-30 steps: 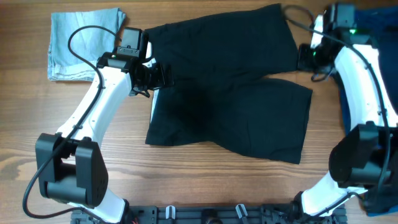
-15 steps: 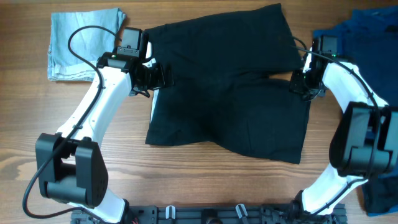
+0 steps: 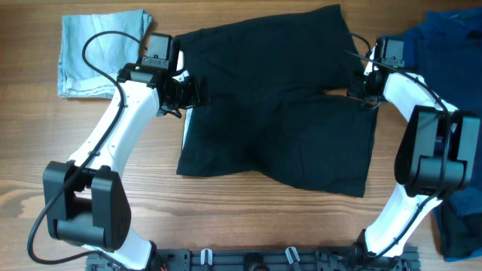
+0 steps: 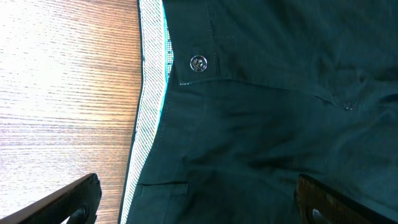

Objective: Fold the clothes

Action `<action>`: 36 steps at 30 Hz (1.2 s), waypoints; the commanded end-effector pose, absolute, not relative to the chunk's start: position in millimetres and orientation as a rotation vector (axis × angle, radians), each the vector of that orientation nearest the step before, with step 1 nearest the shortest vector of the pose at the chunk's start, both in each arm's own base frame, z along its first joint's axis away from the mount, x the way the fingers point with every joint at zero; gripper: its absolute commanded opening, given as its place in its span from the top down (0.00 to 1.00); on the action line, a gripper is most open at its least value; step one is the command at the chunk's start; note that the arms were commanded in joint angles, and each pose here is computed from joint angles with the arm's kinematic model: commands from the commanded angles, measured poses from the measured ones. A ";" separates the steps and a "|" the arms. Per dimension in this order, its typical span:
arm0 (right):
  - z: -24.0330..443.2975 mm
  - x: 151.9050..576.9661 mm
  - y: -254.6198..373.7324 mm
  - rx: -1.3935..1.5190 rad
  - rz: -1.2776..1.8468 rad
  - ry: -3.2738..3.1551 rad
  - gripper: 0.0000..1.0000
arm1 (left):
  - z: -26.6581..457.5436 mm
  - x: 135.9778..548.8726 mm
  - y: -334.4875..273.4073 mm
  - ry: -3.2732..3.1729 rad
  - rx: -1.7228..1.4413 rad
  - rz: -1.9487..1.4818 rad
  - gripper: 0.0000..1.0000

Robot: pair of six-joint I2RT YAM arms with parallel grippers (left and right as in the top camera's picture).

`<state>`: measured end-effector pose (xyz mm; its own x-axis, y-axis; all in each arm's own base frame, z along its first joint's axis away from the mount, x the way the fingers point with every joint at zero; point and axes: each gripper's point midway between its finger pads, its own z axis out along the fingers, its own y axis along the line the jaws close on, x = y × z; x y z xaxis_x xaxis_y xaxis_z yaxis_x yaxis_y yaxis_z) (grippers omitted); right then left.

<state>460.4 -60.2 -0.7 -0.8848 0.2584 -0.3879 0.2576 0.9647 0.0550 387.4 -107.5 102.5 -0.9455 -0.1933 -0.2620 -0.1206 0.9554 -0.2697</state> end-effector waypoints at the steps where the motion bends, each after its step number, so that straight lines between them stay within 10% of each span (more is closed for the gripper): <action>1: -9.8 454.4 -60.7 0.402 -0.003 2.779 0.96 | 96.2 385.0 -109.2 2.839 -0.224 -0.368 0.00; 9: 108.2 421.2 -56.9 0.455 0.001 2.792 0.96 | 96.2 384.9 -109.1 2.839 -0.224 -0.368 0.00; 19: 19.6 361.4 -49.4 0.609 -0.013 3.034 0.96 | 96.2 385.0 -109.2 2.839 -0.224 -0.368 0.00; 36: -28.8 394.9 -56.5 0.551 -0.031 2.971 0.96 | 96.2 385.0 -109.2 2.839 -0.224 -0.368 0.00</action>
